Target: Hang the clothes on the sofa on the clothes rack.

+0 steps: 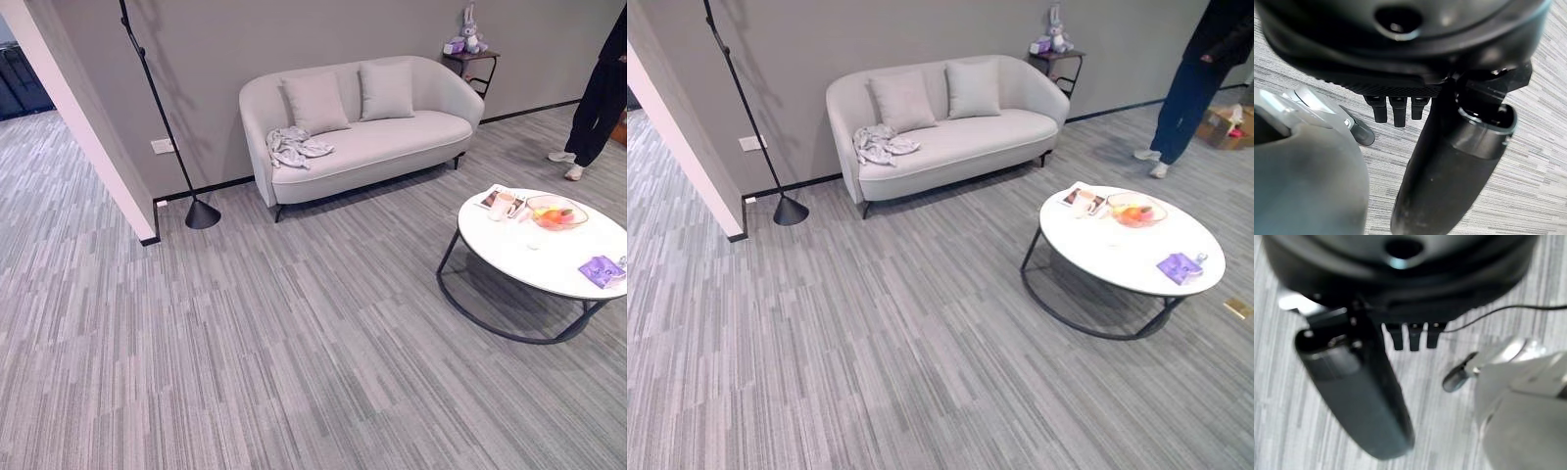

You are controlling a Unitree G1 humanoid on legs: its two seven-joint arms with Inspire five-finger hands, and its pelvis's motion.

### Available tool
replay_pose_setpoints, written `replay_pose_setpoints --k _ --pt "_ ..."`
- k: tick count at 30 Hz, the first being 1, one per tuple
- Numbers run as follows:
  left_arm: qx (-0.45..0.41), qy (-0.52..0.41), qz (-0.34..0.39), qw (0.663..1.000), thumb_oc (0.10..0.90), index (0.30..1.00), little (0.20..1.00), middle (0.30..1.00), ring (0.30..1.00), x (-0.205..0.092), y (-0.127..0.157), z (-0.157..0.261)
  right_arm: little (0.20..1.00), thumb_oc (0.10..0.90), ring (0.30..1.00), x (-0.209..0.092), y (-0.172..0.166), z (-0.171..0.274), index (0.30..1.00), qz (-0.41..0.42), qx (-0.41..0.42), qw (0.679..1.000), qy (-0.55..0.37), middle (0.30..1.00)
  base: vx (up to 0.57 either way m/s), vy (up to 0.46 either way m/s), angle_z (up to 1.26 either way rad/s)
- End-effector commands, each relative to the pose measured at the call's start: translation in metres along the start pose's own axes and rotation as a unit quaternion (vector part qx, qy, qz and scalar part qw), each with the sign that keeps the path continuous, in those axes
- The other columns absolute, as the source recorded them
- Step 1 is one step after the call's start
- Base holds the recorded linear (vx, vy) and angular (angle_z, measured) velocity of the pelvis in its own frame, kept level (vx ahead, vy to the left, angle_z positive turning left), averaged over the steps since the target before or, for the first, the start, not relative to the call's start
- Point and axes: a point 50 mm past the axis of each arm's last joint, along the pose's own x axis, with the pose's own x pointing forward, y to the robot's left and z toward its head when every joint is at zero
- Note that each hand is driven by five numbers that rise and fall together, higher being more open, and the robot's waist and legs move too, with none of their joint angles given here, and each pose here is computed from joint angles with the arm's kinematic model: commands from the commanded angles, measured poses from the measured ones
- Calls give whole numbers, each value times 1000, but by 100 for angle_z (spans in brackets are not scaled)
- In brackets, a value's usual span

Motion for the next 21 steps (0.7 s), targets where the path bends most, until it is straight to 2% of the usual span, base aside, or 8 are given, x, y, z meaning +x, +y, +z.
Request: replay_pose_setpoints --k 1,16,17,19,21 --pt "24 -12 -16 1000 800 900 900 900 900 2 -14 6 900 800 900 -1 -9 7 900 -15 -10 1000 -3 900 9 48 2" --pt "58 -13 -34 998 800 900 900 900 900 2 -21 1 900 800 900 -3 -26 20 900 -38 -21 999 -9 900 13 54 2" --pt "59 -14 -26 998 800 900 900 900 900 2 -17 1 900 800 900 -2 -14 26 900 -28 -13 999 -34 900 -10 49 0" --pt "55 -14 -19 998 800 900 900 900 900 2 -16 3 900 800 900 0 3 12 900 11 -6 1000 -11 900 0 0 0" --pt "54 -18 -16 998 800 900 900 900 900 2 -14 6 900 800 900 -1 1 6 900 11 -9 1000 -1 900 -16 7 -7"
